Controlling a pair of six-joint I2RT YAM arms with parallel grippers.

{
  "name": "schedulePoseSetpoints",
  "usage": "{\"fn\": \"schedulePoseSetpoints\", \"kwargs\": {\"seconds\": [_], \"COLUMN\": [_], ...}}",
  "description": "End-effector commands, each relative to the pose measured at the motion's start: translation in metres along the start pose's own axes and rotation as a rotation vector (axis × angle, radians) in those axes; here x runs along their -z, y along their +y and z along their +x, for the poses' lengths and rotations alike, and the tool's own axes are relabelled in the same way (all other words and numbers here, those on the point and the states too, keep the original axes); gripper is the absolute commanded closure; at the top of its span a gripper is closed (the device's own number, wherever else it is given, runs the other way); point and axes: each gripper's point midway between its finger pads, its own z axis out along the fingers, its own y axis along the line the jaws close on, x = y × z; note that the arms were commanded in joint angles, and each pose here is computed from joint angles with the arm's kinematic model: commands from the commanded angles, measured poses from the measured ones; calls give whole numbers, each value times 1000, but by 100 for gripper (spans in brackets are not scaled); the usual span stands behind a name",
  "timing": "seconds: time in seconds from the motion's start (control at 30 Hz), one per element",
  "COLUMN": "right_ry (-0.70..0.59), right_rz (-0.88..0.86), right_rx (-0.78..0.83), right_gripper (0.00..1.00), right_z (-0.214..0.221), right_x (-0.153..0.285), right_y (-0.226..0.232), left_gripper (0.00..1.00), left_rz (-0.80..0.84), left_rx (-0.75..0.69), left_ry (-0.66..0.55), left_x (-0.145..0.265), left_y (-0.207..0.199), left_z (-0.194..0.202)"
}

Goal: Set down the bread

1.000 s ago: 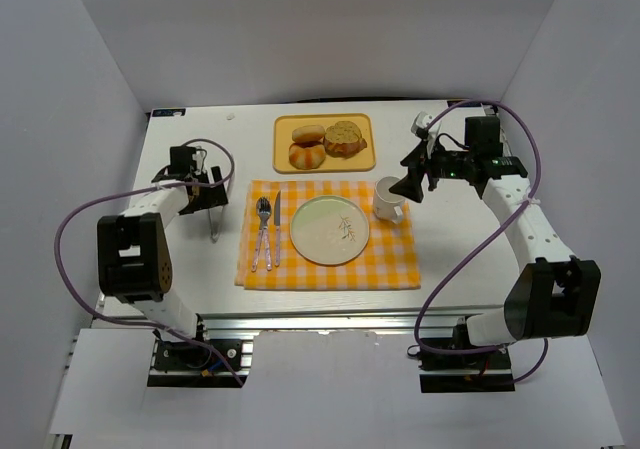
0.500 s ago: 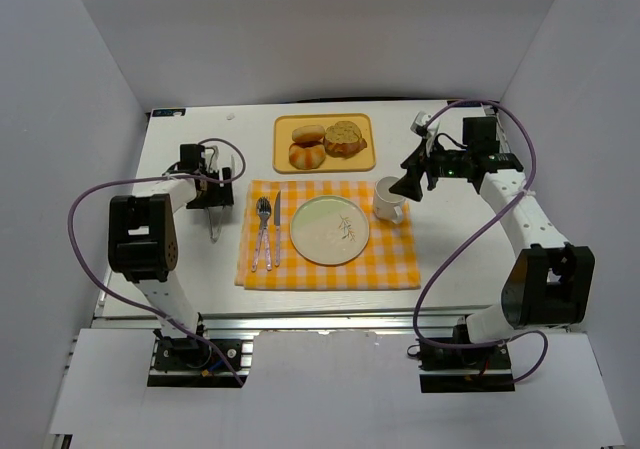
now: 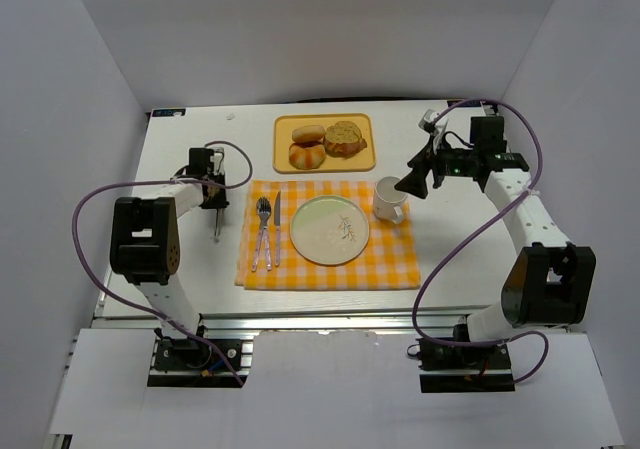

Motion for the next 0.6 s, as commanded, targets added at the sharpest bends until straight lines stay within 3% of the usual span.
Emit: {"fn": "schedulePoseSetpoints", "kwargs": {"seconds": [0.0, 0.03, 0.1, 0.2, 0.3, 0.47, 0.57], "right_ry": [-54, -56, -62, -75, -89, -107, -107], "right_rz": [15, 14, 22, 29, 38, 38, 35], "right_rx": [49, 48, 52, 57, 57, 62, 61], "right_gripper": [11, 11, 11, 11, 11, 10, 11], "right_z": [-28, -29, -32, -36, -39, -41, -40], "right_x": [10, 11, 14, 17, 20, 21, 22], "right_y": [-3, -3, -3, -4, -5, -3, -1], "left_gripper": [76, 86, 95, 93, 80, 55, 52], "left_rz": [-40, -32, 18, 202, 407, 607, 682], "left_rx": [11, 21, 57, 122, 201, 284, 305], "left_ry": [51, 33, -54, -151, -262, -312, -326], "left_x": [13, 18, 40, 68, 106, 140, 149], "left_y": [6, 4, -6, -39, -79, -139, -161], "left_z": [17, 9, -24, -60, -98, -121, -136]}}
